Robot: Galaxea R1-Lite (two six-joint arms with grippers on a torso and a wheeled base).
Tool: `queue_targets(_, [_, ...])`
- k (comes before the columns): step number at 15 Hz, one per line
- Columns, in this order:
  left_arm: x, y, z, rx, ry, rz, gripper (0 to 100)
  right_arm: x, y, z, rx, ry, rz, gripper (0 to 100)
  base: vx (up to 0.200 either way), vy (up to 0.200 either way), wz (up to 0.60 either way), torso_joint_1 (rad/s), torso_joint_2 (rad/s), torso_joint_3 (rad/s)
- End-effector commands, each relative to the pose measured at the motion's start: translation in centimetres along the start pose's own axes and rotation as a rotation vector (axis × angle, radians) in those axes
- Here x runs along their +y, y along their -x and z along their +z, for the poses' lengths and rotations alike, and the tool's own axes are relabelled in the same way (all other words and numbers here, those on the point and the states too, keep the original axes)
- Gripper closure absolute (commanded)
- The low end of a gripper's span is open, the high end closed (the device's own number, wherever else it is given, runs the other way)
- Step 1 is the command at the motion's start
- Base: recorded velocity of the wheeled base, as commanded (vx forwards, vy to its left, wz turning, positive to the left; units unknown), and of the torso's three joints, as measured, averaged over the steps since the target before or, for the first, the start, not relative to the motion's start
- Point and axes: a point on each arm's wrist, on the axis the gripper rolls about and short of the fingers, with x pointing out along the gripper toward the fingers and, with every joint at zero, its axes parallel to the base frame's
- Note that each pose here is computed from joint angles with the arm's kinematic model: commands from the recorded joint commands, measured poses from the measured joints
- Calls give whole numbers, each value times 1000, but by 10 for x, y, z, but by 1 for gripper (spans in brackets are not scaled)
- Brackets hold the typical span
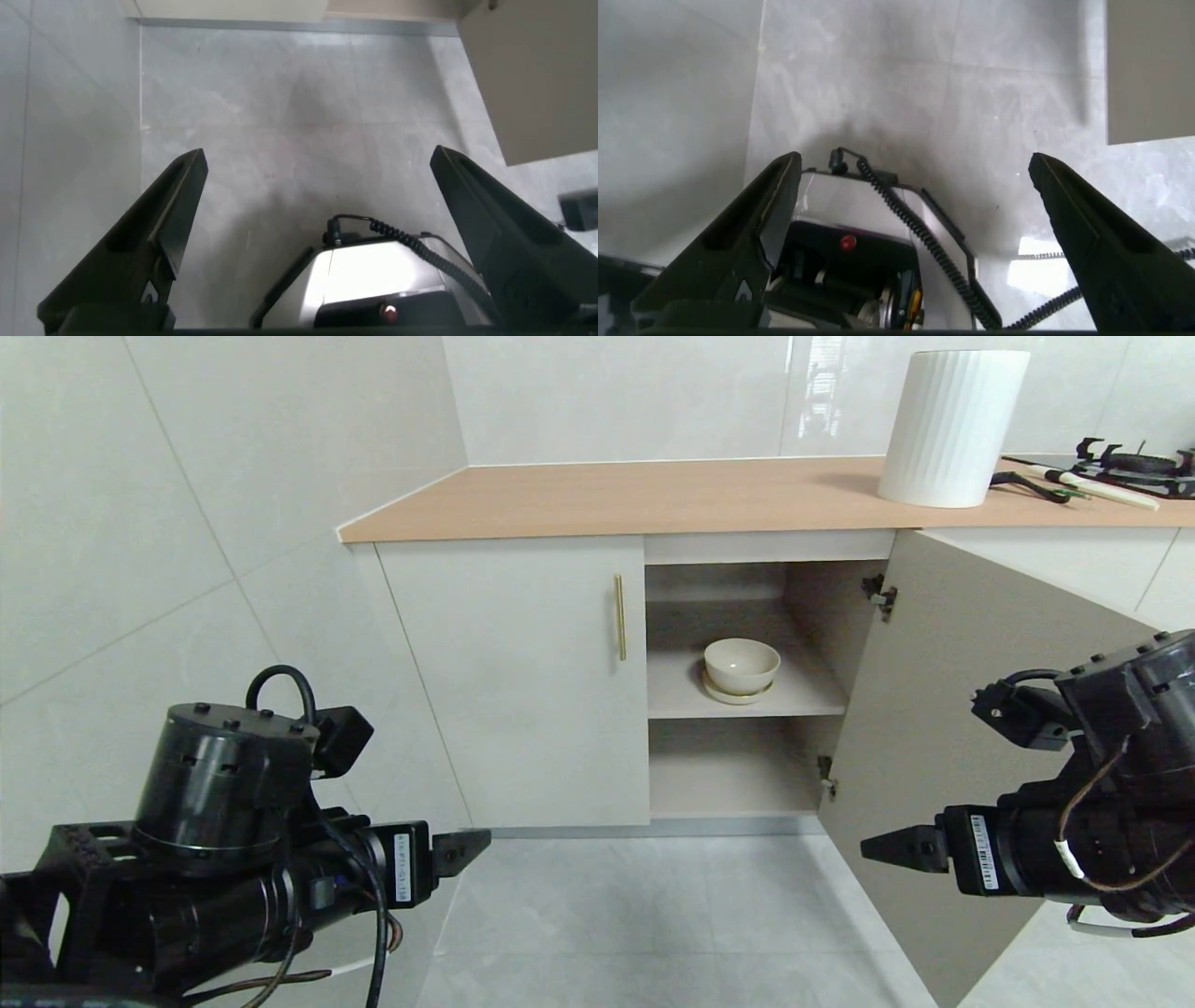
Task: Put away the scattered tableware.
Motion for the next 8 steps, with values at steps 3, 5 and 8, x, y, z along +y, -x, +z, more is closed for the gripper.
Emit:
queue_targets(3, [0,-2,0,3,0,5,0,0,0,0,0,1,2,0,0,-133,0,5,2,2])
queue_targets(5, [0,-2,0,1,-2,12,0,0,2,0,-4,1,4,0,0,-200,0,0,2,2])
queue_targets(8, [0,-2,0,1,-1,11,0,0,7,0,-12,0,7,0,0,-200,0,9,2,1])
